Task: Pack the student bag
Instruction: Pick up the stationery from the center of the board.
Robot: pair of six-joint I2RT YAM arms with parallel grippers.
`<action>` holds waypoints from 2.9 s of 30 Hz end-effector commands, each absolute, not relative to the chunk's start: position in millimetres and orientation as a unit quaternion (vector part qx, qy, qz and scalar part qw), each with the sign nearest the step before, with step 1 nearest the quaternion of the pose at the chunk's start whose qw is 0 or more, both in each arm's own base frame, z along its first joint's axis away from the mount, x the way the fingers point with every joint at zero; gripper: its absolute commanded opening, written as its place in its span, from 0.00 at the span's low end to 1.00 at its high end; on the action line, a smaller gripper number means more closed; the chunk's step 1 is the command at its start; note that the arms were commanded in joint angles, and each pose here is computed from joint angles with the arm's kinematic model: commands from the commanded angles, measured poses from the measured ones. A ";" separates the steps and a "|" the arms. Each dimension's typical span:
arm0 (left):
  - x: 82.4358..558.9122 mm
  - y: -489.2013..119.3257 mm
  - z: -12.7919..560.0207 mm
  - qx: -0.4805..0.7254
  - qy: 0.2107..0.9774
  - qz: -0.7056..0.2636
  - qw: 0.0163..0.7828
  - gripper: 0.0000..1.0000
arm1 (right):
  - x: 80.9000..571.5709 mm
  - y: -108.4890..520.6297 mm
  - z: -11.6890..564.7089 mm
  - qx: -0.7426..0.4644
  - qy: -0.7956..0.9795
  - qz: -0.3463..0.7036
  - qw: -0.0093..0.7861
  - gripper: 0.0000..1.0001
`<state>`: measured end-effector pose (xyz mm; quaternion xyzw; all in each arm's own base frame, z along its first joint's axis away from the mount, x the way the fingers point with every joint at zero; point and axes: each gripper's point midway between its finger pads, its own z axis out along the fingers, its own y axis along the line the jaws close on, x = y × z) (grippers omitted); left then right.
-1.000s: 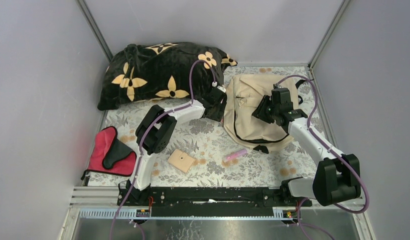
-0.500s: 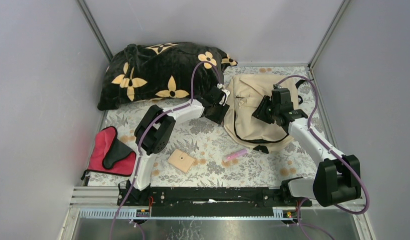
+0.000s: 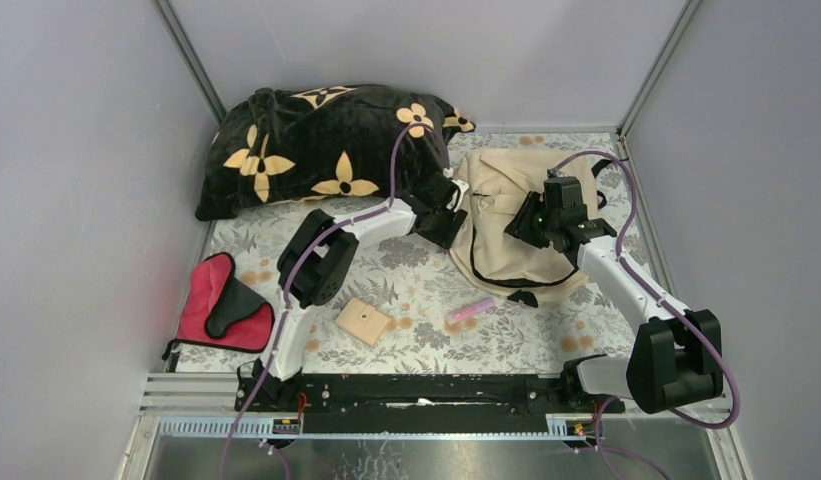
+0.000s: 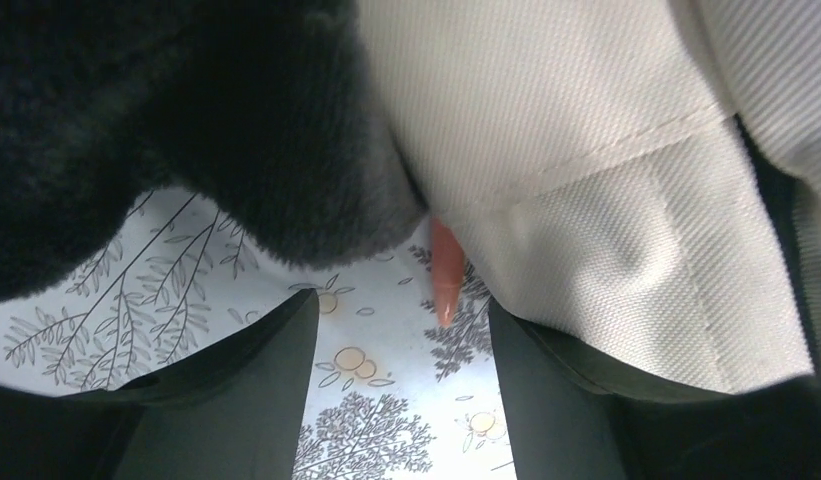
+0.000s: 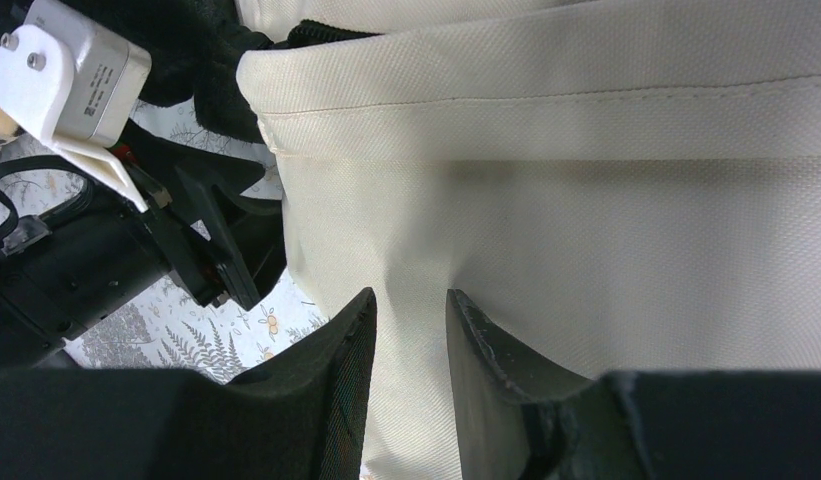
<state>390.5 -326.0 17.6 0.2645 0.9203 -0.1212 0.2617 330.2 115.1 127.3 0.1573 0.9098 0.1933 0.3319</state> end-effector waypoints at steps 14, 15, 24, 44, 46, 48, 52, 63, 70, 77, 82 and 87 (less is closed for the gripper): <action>400.8 -336.6 -11.5 0.263 0.923 -0.068 0.274 0.28 | 330.3 111.8 137.3 0.157 0.904 0.195 0.347 0.39; 398.9 -334.6 -12.3 0.264 0.923 -0.066 0.272 0.28 | 330.5 112.1 137.8 0.156 0.904 0.196 0.348 0.39; 367.9 -321.1 -31.8 0.266 0.934 -0.074 0.228 0.26 | 332.3 114.3 141.6 0.156 0.902 0.202 0.350 0.39; 264.9 -249.0 12.7 0.197 0.956 -0.103 0.193 0.00 | 346.0 131.9 253.4 0.123 0.853 0.273 0.427 0.72; 261.2 -248.7 26.0 0.190 0.954 -0.115 0.202 0.00 | 345.2 137.5 246.6 0.122 0.857 0.285 0.412 0.73; 254.8 -251.1 40.5 0.188 0.951 -0.136 0.204 0.00 | 341.9 148.8 240.3 0.120 0.854 0.318 0.394 0.73; 248.3 -252.5 76.4 0.188 0.940 -0.169 0.229 0.00 | 325.9 181.7 219.8 0.109 0.860 0.367 0.338 0.73; 248.0 -289.8 149.8 0.185 0.887 -0.304 0.293 0.00 | 309.3 244.4 200.1 0.083 0.834 0.481 0.255 0.82; 247.2 -304.5 165.1 0.185 0.872 -0.345 0.294 0.00 | 311.5 262.3 177.7 0.074 0.851 0.468 0.226 0.76; 249.9 -302.3 169.7 0.185 0.870 -0.340 0.306 0.00 | 310.6 278.1 164.1 0.070 0.854 0.474 0.204 0.60; 249.6 -304.8 167.3 0.183 0.871 -0.343 0.299 0.00 | 313.9 281.1 169.1 0.066 0.851 0.478 0.207 0.52; 251.3 -303.4 168.7 0.189 0.869 -0.339 0.306 0.00 | 314.9 287.8 168.0 0.071 0.843 0.498 0.193 0.47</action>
